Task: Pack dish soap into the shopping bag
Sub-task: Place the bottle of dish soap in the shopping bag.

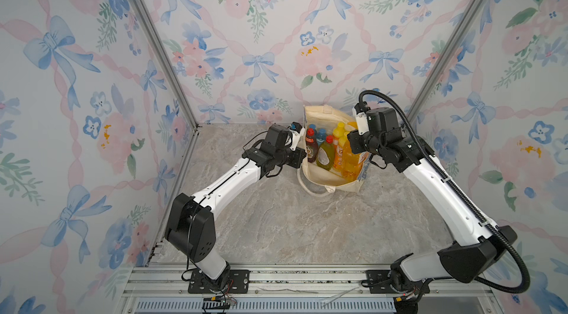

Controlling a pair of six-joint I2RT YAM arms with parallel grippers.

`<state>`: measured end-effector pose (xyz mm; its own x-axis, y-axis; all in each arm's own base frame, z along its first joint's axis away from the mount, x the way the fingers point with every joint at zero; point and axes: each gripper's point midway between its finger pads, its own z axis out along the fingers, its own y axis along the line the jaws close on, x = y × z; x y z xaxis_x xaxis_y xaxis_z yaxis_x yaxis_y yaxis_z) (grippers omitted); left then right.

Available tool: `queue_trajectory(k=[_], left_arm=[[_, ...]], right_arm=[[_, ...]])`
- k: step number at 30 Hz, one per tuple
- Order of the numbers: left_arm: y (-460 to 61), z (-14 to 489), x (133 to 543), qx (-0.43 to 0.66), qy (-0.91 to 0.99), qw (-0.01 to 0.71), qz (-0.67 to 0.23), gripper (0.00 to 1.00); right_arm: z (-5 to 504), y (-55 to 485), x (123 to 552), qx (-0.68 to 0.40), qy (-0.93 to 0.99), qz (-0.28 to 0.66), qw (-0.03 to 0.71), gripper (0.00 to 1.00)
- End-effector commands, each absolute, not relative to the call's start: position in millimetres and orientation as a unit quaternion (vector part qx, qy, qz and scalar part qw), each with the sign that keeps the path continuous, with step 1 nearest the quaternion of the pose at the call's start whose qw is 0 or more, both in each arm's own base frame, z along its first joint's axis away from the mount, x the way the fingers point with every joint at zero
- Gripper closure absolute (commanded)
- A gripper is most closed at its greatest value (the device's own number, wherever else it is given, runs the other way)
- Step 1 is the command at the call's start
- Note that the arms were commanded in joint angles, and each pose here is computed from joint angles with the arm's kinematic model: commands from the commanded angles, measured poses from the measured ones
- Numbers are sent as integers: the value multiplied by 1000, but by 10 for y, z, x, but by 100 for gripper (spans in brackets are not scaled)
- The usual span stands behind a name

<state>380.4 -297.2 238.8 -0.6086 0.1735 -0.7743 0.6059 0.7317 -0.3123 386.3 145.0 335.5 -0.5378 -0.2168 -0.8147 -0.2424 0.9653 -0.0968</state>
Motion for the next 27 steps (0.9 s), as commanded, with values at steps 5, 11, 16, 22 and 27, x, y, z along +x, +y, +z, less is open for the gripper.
queue_trajectory(k=[5, 11, 16, 22, 27], left_arm=[[-3101, 2619, 3837, 236, 836, 389, -308, 100], [-3152, 2753, 3893, 239, 827, 400, -315, 100], [-3183, 2844, 3938, 241, 822, 407, -318, 100], [-3197, 2882, 3956, 240, 821, 409, -319, 100], [-3179, 2859, 3963, 238, 823, 409, -315, 100]], right_arm=[[3925, 1291, 4028, -101, 810, 48, 576, 100], [3889, 1238, 4165, -89, 798, 62, 593, 100], [3763, 1199, 4297, -79, 804, 74, 585, 100], [3582, 1225, 4383, -85, 818, 76, 564, 100], [3487, 1269, 4396, -106, 833, 76, 537, 100]])
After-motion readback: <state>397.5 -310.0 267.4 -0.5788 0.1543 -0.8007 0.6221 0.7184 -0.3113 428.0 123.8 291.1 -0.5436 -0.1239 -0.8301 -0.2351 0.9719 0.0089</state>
